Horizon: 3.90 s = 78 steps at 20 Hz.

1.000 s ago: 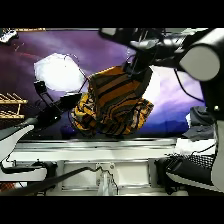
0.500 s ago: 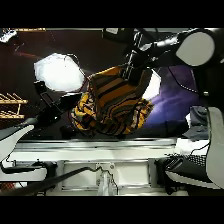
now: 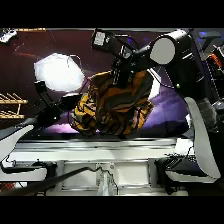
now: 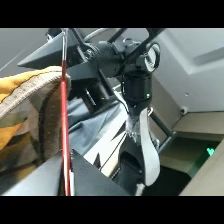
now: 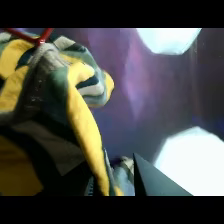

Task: Fold the clothes and pants, and hang the long-sleeved shirts on hangers.

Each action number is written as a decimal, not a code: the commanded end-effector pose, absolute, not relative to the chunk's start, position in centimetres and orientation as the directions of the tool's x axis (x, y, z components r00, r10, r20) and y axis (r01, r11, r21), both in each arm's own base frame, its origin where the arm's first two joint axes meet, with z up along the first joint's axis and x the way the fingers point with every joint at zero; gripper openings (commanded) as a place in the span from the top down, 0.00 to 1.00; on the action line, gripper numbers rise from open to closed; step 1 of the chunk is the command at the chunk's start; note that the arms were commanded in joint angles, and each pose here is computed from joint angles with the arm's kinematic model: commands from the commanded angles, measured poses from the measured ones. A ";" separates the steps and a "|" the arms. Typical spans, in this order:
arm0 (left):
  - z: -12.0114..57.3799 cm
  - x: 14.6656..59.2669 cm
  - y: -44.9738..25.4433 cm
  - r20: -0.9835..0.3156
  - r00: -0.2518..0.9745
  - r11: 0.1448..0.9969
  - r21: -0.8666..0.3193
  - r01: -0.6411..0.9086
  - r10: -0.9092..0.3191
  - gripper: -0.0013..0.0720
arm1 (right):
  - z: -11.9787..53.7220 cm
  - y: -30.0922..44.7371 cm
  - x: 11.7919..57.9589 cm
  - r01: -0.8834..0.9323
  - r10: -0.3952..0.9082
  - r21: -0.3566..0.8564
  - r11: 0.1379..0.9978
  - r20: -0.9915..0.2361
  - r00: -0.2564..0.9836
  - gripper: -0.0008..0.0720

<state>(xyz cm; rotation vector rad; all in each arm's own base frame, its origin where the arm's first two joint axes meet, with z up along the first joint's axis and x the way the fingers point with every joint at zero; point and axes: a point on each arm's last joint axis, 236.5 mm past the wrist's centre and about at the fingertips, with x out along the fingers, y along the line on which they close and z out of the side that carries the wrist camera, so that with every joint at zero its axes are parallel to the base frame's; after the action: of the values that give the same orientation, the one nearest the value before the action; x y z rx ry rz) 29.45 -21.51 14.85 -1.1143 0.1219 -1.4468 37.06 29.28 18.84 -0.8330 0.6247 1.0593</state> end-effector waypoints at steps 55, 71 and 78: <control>17.5 38.1 -20.7 0.472 0.579 -0.167 -0.849 0.501 -0.665 0.40 | 36.9 30.5 37.4 -0.687 0.682 -0.544 0.482 -0.259 0.684 0.90; 17.7 40.4 -15.5 0.483 0.654 -0.242 -0.871 0.428 -0.582 0.96 | 38.0 29.4 39.9 -0.486 0.616 -0.798 0.357 -0.191 0.764 0.90; 19.2 40.6 -11.4 0.543 0.662 -0.307 -0.839 0.449 -0.517 0.96 | 41.0 30.5 42.6 -0.290 0.607 -0.877 0.384 0.003 0.794 0.90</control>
<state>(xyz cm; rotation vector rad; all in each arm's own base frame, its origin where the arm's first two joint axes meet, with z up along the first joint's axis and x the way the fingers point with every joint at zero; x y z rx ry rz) 40.42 -12.63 18.85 -1.5828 0.0666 -0.9596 41.69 30.25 39.44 -0.9981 -0.2610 0.6521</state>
